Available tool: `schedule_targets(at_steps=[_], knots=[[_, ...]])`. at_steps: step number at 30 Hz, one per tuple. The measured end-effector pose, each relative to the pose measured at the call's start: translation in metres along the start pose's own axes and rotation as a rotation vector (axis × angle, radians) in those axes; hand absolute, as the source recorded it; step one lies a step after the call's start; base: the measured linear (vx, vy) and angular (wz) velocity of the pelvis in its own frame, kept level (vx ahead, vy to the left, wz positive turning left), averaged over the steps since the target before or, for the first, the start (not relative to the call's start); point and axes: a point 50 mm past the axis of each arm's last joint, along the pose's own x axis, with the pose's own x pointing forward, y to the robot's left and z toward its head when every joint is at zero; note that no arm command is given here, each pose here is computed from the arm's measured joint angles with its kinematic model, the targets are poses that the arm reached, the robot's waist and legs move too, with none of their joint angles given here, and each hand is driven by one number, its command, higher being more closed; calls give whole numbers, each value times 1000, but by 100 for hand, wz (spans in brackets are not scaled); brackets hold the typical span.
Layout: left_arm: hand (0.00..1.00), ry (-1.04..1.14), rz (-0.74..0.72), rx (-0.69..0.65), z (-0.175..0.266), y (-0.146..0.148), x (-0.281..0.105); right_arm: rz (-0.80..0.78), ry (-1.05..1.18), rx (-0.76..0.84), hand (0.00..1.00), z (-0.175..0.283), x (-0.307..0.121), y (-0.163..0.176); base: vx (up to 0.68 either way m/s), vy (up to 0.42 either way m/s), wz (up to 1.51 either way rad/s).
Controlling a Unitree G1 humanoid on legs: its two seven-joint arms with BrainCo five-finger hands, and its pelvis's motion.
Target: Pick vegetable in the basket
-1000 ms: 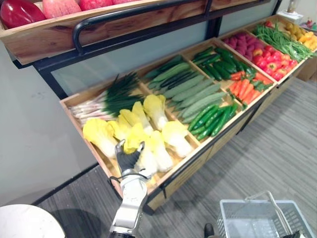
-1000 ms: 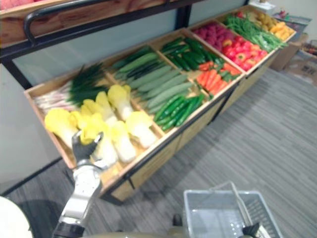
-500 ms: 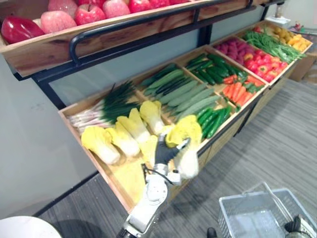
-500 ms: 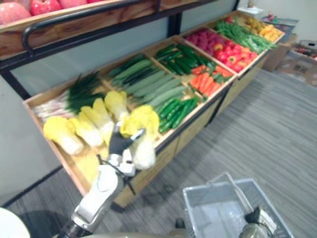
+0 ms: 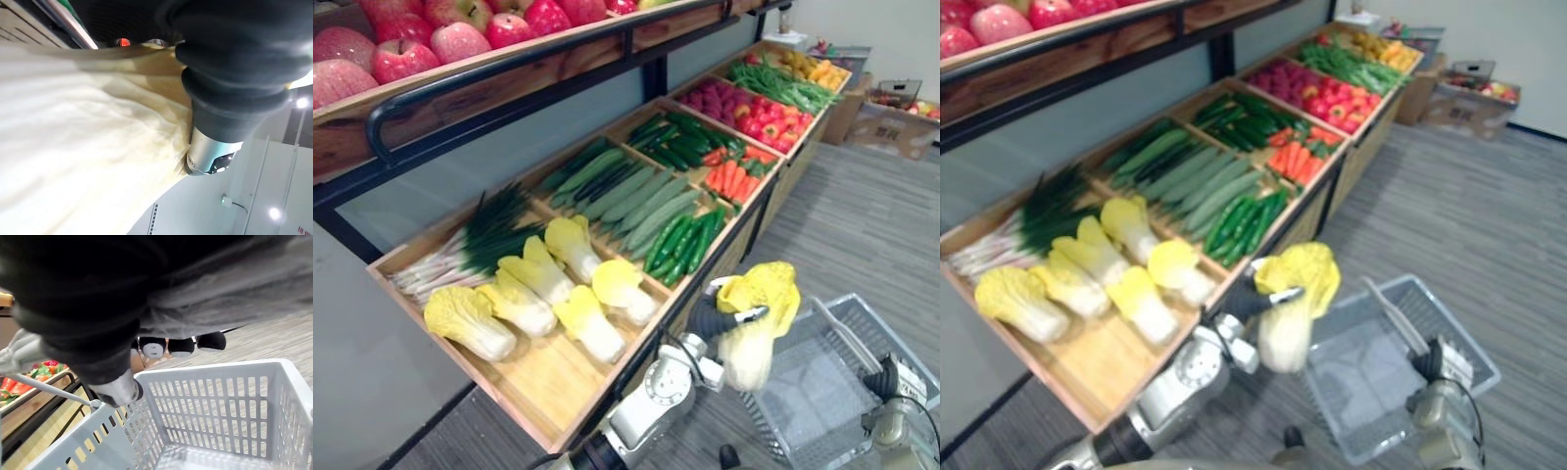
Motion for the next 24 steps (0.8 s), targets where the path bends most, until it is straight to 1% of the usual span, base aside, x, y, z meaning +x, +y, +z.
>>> schedule_targets(at_steps=[5, 9, 13, 17, 21, 24], knots=[[100, 118, -53, 24, -30, -15, -1, -11, -48, 38, 100, 12, 0, -7, -19, -16, -7], [100, 178, -73, 91, -47, -21, -2, -32, -92, 96, 100, 21, -4, -14, -4, -14, -7], [100, 173, -109, 180, -48, -25, 3, -22, -126, 124, 100, 28, -9, -11, 0, 0, 0], [100, 201, -136, 290, -60, -26, 2, -11, -157, 178, 100, 37, -14, -8, 0, 0, 0], [100, 183, -121, 426, -58, -21, 17, 6, -223, 212, 100, 52, -18, -6, 0, -4, -1], [100, 142, -126, 483, -52, -26, 27, 22, -252, 240, 100, 58, -20, -3, 3, -12, -12]])
